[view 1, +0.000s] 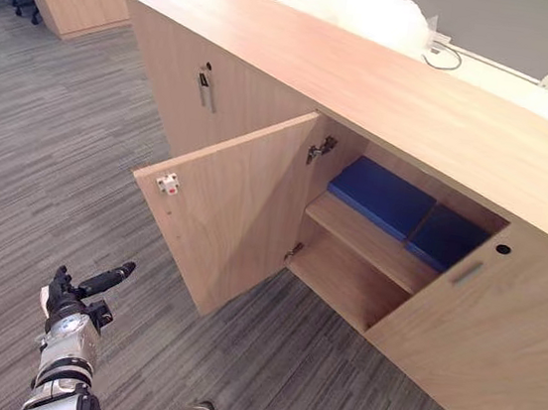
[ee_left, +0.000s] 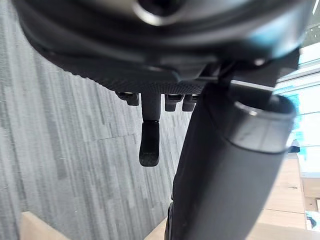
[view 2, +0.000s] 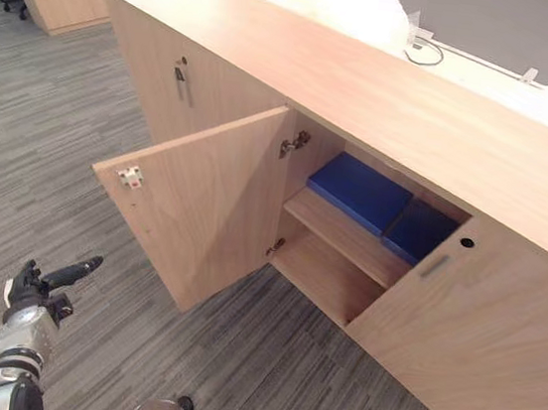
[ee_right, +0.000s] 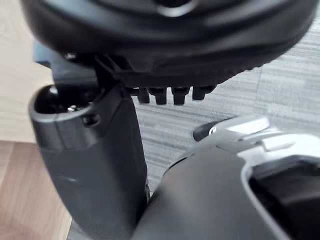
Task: Walk over to the cabinet, pick up the folder, carry it to the office cabinet, place the folder inside the office cabinet, then close the office cabinet door
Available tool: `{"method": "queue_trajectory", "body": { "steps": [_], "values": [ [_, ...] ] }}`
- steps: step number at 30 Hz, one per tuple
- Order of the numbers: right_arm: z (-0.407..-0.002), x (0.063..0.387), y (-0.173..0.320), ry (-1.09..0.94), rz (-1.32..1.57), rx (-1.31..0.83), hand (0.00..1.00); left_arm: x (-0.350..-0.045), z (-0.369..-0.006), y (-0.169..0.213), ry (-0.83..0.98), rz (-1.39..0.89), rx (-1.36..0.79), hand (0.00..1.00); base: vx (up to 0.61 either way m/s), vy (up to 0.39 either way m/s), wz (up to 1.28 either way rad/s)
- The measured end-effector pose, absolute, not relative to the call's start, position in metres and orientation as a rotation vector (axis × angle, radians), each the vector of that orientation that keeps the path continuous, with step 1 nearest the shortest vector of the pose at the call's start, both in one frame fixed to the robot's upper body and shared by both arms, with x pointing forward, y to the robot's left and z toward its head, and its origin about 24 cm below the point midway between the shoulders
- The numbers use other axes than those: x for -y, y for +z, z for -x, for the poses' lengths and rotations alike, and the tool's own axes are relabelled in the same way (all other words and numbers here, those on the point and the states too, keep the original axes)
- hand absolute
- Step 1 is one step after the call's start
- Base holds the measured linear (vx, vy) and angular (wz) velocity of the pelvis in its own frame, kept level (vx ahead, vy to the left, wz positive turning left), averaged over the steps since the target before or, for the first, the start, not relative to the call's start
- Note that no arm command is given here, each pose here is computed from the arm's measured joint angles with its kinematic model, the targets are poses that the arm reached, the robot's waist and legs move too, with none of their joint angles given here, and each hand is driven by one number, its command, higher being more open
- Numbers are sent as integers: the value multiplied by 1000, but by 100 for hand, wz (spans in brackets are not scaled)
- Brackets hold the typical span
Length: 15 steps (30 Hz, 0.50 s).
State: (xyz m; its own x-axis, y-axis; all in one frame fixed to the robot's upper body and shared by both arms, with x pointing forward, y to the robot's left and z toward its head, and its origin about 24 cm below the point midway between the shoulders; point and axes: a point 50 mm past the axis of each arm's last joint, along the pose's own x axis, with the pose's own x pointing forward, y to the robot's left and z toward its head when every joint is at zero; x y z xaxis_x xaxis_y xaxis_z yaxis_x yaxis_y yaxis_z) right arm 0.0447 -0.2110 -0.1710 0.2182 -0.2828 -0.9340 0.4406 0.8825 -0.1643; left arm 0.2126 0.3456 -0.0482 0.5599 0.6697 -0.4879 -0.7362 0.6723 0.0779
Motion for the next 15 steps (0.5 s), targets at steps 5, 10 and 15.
{"method": "queue_trajectory", "body": {
  "steps": [5,10,15],
  "values": [
    [-41,218,-170,-510,-150,-1254,100,-341,-211,-52,782,72,-538,100,209,252,-43],
    [-41,217,-170,-497,-151,-1255,100,-331,-216,-54,659,-51,-574,100,83,1,-9],
    [-32,229,-169,-504,-124,-1272,100,-310,-227,-59,420,-286,-629,100,8,-124,5]
  ]
}}
